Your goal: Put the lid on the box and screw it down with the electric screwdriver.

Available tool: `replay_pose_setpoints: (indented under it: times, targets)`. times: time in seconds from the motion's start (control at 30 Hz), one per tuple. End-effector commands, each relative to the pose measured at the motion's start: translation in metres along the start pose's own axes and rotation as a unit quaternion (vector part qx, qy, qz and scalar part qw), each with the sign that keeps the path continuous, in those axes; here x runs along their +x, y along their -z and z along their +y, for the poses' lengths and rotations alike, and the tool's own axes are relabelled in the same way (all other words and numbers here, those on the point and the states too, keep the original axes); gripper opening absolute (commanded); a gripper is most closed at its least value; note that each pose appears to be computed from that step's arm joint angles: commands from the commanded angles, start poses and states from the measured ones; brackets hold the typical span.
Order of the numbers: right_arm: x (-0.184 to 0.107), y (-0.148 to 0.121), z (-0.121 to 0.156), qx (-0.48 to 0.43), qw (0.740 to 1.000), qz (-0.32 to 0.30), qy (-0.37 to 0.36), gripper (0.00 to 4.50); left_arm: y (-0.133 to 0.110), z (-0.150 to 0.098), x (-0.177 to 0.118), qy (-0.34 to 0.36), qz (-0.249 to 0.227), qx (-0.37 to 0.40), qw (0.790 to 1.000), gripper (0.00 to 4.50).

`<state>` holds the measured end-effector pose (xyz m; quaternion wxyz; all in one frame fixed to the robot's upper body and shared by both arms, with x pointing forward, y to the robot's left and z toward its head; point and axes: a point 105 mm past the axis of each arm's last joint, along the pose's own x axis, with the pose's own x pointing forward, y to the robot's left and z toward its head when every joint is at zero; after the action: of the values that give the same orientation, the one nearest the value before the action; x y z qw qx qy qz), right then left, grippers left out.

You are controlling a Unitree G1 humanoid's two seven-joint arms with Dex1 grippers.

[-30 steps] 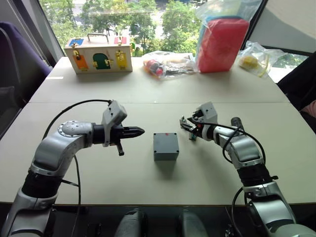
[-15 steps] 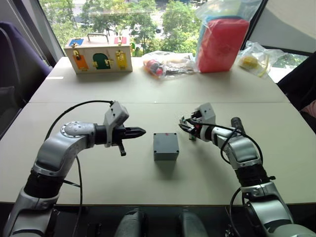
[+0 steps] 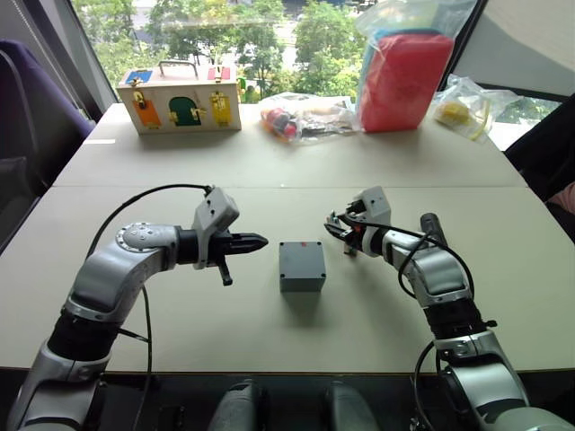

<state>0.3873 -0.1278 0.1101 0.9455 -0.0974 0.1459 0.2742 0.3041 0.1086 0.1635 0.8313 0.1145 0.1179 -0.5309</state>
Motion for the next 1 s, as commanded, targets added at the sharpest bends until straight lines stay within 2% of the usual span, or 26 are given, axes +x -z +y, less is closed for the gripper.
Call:
replay_pose_setpoints:
  times: [0.03, 0.1, 0.17, 0.2, 0.57, 1.0]
  targets:
    - [-0.003, -0.016, -0.005, -0.009, 0.999, -0.029, 0.011, 1.49, -0.006, -0.001, -0.002, 0.001, -0.008, 0.018, 1.000, 0.00]
    - [-0.003, -0.016, -0.006, -0.009, 0.999, -0.029, 0.014, 1.06, -0.006, -0.001, -0.001, 0.001, -0.007, 0.018, 1.000, 0.00]
    - [-0.003, -0.016, -0.006, -0.008, 0.999, -0.030, 0.015, 0.17, -0.005, 0.000, -0.001, 0.001, -0.006, 0.021, 1.000, 0.00]
    - [-0.004, -0.016, -0.006, -0.008, 0.999, -0.030, 0.015, 0.08, -0.005, 0.000, 0.000, 0.001, -0.005, 0.022, 1.000, 0.00]
    - [-0.005, -0.015, -0.004, -0.009, 0.999, -0.027, 0.014, 0.08, -0.005, -0.001, 0.001, 0.006, -0.006, 0.024, 1.000, 0.00]
    - [-0.014, -0.031, -0.011, 0.008, 0.998, -0.049, 0.028, 0.08, -0.004, -0.001, 0.002, 0.011, -0.006, 0.021, 1.000, 0.00]
